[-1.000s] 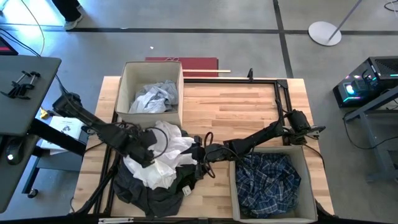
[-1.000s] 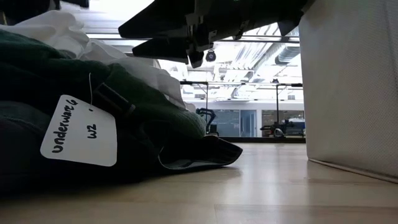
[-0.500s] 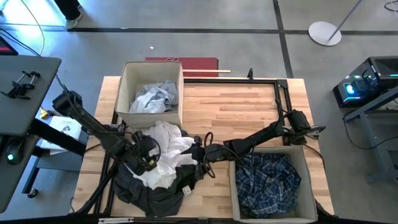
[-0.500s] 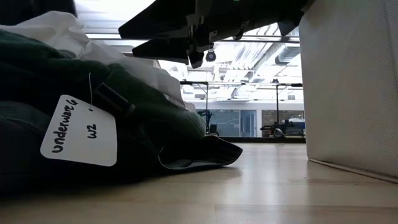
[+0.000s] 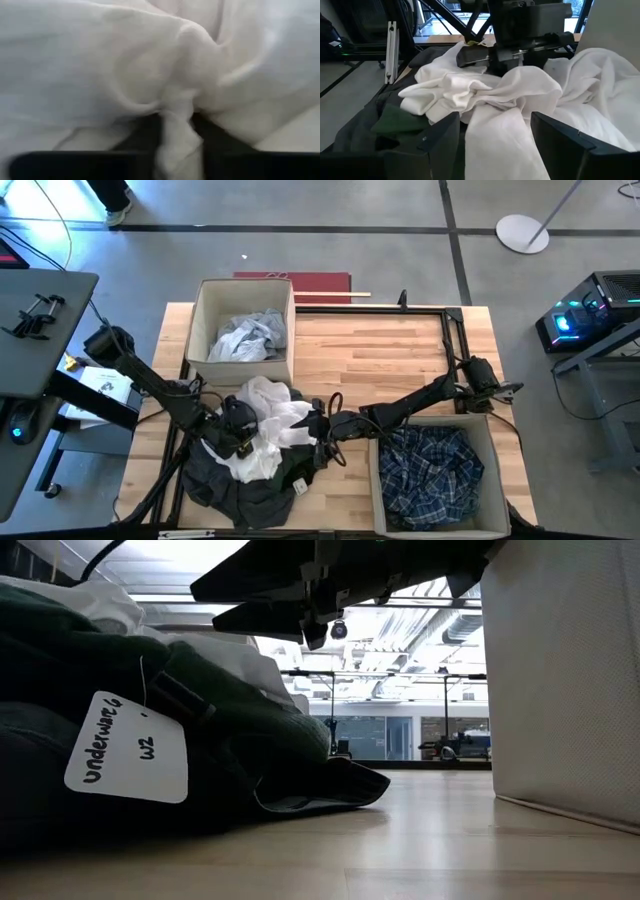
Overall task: Sort clothes
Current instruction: Put the white polo shirt into the top laundry bin
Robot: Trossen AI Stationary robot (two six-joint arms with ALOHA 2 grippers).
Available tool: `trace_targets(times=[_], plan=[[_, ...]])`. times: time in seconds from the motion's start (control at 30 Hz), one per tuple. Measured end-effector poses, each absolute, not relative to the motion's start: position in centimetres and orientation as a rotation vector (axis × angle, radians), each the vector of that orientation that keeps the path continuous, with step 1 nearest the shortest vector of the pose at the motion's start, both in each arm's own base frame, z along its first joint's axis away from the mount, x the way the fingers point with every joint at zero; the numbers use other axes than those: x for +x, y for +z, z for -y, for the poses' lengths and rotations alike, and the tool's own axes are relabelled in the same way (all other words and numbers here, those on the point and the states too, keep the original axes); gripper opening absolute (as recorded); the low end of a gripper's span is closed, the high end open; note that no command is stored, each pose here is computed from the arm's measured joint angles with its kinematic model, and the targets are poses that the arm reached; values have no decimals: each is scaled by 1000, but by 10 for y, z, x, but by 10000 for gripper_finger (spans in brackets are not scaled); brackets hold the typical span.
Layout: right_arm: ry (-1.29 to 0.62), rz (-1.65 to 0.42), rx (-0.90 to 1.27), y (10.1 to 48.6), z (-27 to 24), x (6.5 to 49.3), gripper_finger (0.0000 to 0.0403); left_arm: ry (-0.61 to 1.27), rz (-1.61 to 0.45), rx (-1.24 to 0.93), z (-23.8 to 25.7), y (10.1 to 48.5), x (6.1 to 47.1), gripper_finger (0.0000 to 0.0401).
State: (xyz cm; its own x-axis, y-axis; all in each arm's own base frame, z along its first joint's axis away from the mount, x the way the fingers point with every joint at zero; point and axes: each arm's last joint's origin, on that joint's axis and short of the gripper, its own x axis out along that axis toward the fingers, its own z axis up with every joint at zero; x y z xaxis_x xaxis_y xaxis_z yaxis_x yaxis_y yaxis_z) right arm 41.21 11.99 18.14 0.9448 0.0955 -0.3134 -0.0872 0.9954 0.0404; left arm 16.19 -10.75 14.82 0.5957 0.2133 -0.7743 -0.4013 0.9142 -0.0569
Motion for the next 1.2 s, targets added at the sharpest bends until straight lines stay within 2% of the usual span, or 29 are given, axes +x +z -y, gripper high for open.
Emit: trace_targets(times=[0.03,0.1,0.23,0.43,0.7,0.9,1.0,1.2], plan=[[93,-321,26,181,-120,412,239,362,-849,-215,108,150,163,38],[93,-321,26,181,-120,412,239,374,-809,-179,110,157,167,18],[96,-321,27,181,-121,412,239,357,-679,-115,117,195,181,14],[111,-319,24,182,-127,410,239,362,-477,51,119,289,188,4],[95,-322,6,182,-129,409,239,581,-259,361,99,406,168,1],[71,-328,-35,186,-127,407,239,860,-303,616,80,460,156,1],[11,-338,-78,201,-123,400,239,917,-370,706,70,477,151,1],[-107,-365,-131,236,-118,379,239,1028,-447,735,42,507,142,1]])
